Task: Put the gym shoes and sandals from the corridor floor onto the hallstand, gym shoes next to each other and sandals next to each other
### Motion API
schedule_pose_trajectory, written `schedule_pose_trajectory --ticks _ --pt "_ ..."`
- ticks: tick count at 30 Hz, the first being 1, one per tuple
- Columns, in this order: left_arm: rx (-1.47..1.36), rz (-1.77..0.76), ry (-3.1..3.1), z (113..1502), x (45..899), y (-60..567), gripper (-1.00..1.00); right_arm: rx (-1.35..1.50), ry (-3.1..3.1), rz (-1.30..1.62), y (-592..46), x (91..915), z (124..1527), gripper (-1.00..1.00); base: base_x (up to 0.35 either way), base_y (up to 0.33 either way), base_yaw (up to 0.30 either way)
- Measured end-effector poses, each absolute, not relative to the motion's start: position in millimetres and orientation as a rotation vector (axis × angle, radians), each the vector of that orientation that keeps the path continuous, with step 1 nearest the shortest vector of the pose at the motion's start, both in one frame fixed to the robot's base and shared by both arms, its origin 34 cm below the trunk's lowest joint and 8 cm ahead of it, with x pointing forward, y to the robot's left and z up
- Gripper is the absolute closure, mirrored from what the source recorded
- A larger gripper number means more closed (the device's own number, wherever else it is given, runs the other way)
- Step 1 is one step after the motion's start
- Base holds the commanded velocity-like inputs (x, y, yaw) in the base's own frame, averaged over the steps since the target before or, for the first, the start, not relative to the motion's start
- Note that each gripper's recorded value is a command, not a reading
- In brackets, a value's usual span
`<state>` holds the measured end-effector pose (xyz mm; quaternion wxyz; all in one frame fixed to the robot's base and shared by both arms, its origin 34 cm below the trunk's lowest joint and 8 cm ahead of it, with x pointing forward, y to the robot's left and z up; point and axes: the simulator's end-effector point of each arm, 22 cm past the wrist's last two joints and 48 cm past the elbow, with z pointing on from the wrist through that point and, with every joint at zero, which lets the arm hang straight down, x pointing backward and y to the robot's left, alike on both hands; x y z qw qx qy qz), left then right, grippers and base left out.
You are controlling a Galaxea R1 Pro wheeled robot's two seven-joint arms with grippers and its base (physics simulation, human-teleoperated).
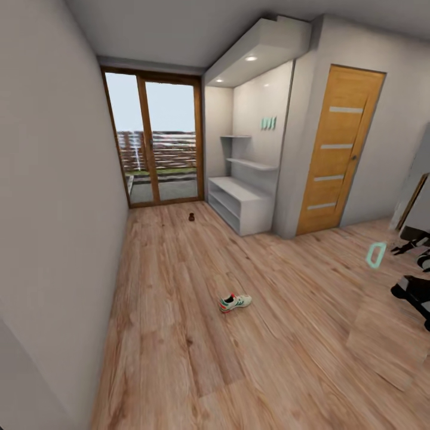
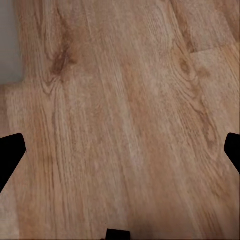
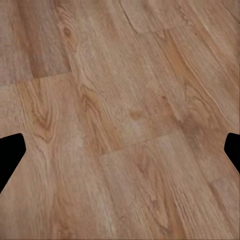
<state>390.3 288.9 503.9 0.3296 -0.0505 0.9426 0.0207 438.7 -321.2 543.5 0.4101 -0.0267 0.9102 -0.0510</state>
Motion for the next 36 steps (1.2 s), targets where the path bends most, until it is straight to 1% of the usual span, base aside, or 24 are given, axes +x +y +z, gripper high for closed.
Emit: schedule_pose_trajectory --ticks 19,36 --pt "-0.131 0.053 2.467 503.7 389.9 288.5 -1.00 -0.067 2.293 -0.129 -321.4 438.2 543.1 -1.00 0.318 0.136 0.000" --pt "-0.129 0.052 2.466 503.7 390.0 287.4 -1.00 -0.067 2.293 -0.130 -321.5 438.2 543.1 -1.00 0.333 0.089 0.000"
